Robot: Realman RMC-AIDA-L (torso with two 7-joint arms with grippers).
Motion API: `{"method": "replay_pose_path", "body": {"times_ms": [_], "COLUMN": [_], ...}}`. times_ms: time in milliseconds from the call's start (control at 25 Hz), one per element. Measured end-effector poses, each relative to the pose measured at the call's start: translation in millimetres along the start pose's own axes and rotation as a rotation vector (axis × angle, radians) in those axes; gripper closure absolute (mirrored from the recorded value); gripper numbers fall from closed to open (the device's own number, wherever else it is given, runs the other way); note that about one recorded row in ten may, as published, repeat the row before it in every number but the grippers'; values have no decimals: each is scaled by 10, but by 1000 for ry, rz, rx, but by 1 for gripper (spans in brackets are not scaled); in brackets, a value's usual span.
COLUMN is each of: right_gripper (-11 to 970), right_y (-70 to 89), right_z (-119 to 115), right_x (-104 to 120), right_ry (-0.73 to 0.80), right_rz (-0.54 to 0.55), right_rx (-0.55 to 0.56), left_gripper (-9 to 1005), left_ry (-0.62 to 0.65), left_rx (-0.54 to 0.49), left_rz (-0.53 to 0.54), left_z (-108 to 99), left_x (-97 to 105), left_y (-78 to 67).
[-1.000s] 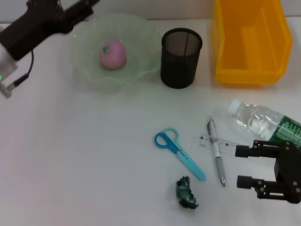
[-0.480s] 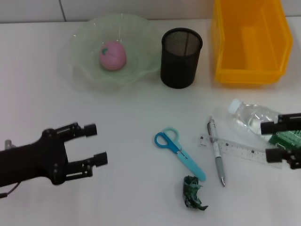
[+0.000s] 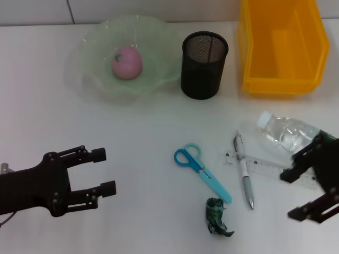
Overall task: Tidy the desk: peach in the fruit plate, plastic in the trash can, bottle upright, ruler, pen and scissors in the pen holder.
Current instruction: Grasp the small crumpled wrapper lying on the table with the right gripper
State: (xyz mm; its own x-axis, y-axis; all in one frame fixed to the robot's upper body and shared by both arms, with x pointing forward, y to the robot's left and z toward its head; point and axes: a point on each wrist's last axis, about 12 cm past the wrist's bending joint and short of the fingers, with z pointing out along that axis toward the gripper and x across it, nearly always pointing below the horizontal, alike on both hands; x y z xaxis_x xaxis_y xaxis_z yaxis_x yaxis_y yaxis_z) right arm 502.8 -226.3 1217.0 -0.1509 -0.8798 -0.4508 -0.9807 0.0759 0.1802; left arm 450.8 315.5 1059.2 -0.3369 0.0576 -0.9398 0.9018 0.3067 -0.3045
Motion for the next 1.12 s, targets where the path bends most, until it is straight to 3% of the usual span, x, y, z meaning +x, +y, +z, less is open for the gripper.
{"method": "replay_pose_path", "body": {"times_ms": [120, 520, 1120], "right_gripper": [303, 303, 304], "right_y": [9, -7, -37], "right_z": [284, 862, 1235], "right_x": [-236, -545, -654], "right_ry": [76, 169, 194], "right_rz": [-67, -170, -244], "right_rx": [-18, -20, 33], "left_gripper": [196, 197, 196], "left_ry": [-5, 4, 21], "left_rx": [-14, -25, -24], "left_rz": [-6, -6, -11], "left_z": [-54, -83, -66], "left_x": [-3, 5, 32], "left_y": [2, 10, 7]}}
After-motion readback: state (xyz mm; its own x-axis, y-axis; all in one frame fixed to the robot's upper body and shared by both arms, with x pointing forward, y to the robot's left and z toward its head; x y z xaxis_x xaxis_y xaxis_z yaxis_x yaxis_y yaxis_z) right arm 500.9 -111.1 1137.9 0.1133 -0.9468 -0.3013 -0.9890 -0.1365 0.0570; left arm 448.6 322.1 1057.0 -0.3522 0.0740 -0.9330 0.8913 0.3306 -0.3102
